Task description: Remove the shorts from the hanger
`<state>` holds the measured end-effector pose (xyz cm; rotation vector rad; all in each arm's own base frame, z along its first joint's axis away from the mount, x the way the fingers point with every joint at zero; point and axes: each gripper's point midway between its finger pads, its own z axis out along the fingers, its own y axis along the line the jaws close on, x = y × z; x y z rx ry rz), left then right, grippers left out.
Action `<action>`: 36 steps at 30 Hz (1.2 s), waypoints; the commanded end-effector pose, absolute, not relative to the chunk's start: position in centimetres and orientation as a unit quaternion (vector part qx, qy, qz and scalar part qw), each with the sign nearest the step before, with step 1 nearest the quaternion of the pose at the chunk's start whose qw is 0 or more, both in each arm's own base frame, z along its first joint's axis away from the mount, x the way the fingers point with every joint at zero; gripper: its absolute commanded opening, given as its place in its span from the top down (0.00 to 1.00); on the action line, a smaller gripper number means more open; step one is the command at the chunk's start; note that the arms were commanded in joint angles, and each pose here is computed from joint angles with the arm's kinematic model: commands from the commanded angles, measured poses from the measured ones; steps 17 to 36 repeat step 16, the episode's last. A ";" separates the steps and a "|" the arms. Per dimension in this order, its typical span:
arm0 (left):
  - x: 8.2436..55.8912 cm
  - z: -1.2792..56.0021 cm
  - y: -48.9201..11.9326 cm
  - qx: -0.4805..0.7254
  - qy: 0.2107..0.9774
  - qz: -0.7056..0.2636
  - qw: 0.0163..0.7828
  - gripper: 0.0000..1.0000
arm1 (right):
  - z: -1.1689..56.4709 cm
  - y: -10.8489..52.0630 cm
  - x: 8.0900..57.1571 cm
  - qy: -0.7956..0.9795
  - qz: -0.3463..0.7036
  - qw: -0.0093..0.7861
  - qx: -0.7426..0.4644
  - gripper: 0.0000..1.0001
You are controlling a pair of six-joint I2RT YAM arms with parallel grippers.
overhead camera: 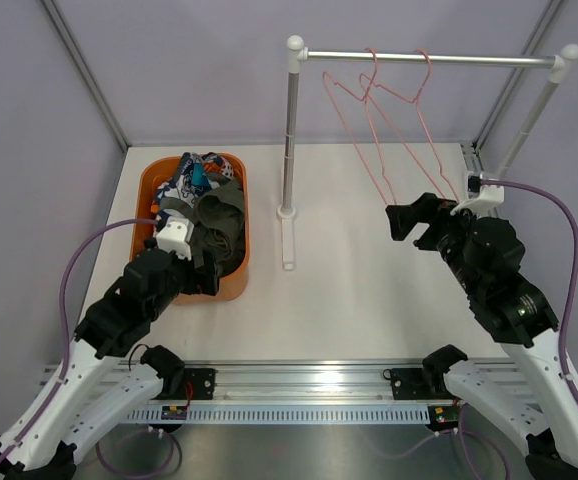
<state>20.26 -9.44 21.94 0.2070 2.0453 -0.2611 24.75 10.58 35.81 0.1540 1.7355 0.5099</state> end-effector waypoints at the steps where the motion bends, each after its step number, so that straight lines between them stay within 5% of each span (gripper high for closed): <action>1: 20.8 22.4 -9.6 0.088 0.841 -0.106 0.523 0.01 | 36.5 10.9 24.3 0.740 0.246 0.621 0.071 0.00; 36: 20.9 22.3 -9.5 0.087 0.841 -0.103 0.523 0.01 | 35.6 10.6 23.2 0.727 0.255 0.635 0.062 0.01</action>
